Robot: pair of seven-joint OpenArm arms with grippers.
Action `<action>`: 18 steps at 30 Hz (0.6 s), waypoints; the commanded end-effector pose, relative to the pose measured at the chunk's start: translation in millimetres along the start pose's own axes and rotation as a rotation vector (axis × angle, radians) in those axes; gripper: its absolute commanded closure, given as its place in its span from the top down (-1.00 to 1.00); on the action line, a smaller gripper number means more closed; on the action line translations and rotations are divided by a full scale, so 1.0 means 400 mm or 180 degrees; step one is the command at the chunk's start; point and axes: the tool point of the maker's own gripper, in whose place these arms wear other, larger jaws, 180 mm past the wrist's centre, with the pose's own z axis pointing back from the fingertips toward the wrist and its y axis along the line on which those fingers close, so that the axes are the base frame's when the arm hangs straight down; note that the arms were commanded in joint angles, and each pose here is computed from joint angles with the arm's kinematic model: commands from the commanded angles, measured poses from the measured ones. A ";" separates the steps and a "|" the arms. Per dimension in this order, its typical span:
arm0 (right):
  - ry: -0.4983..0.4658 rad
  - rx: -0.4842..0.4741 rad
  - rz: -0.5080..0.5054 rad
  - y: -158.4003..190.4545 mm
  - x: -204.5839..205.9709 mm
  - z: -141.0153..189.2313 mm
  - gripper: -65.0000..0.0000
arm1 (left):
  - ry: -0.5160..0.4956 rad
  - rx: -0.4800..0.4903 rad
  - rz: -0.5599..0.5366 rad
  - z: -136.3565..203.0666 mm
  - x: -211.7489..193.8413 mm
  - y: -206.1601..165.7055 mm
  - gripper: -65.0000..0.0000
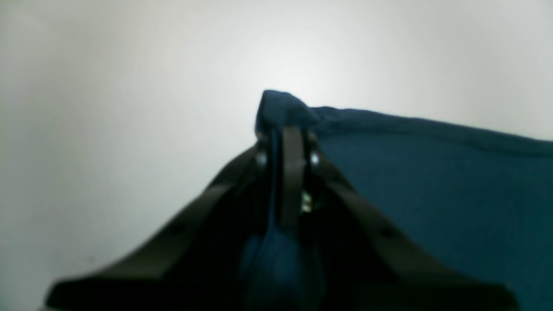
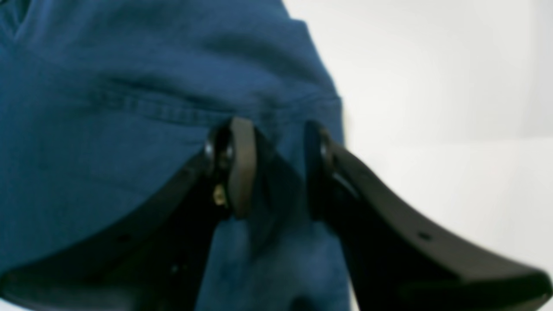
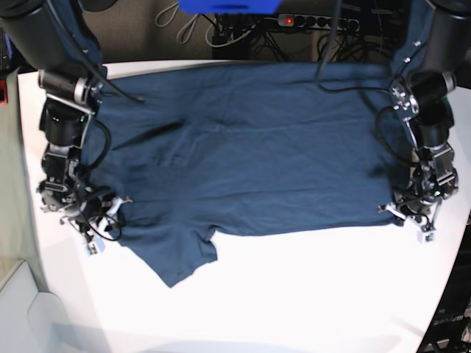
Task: Layout the t-shirt on the table in an organized manner, then fold the t-shirt properly
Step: 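Lift the hem with both grippers and fold it toward the collar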
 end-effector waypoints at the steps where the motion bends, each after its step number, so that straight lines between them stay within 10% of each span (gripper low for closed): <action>1: -0.0272 -0.0127 0.0052 -0.045 0.088 0.024 -0.32 | 0.0110 0.0003 -0.0052 0.001 -0.009 0.002 -0.90; 8: -0.0331 -0.0245 0.0131 -0.081 0.106 0.049 0.17 | 0.0138 0.0000 -0.0048 0.001 -0.023 0.002 -0.90; 18: -0.0255 -0.0045 -0.0070 -0.041 0.037 0.008 0.16 | 0.0142 0.0001 -0.0049 0.001 -0.025 0.002 -0.90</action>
